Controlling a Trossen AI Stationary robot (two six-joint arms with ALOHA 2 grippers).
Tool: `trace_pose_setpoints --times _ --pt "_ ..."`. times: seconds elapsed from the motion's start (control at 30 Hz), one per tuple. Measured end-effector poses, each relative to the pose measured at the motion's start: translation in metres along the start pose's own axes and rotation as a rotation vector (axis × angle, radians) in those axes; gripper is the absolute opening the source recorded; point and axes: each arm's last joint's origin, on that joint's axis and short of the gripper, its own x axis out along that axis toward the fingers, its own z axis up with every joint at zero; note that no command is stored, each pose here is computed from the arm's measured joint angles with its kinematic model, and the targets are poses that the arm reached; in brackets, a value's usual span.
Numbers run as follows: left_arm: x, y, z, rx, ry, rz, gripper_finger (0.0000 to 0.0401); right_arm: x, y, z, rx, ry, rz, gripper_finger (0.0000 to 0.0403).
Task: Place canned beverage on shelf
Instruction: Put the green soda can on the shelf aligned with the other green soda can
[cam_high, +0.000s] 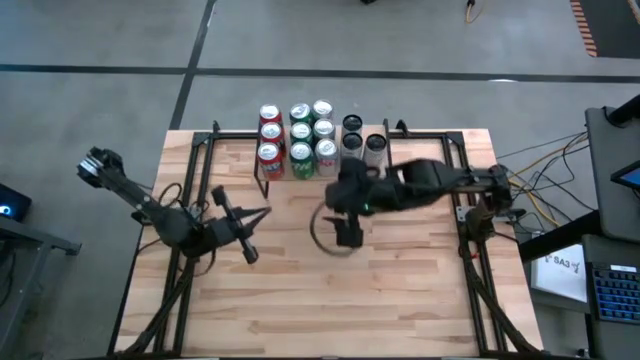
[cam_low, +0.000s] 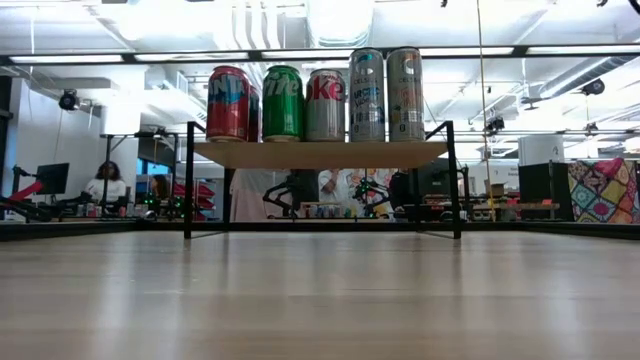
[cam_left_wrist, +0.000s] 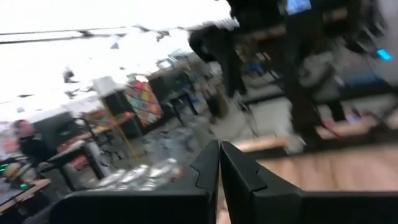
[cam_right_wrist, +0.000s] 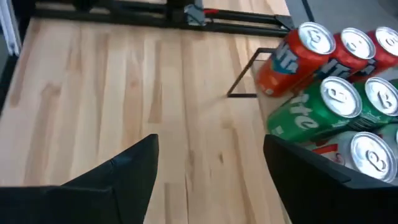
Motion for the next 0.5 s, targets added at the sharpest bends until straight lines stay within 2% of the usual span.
trace_pose_setpoints --times 0.17,0.37,0.5 --pt "0.01 -0.008 0.012 0.072 0.153 -0.165 0.0 -0.005 0.034 -0.007 -0.079 0.004 0.006 0.0259" --pt "0.034 -0.018 0.002 0.08 0.4 -0.325 0.0 -0.008 0.067 -0.02 -0.145 -0.011 0.026 0.0243" --pt "0.06 -0.027 -0.019 0.105 0.486 -0.288 0.0 -0.007 0.079 -0.031 -0.161 -0.026 0.041 0.0243"
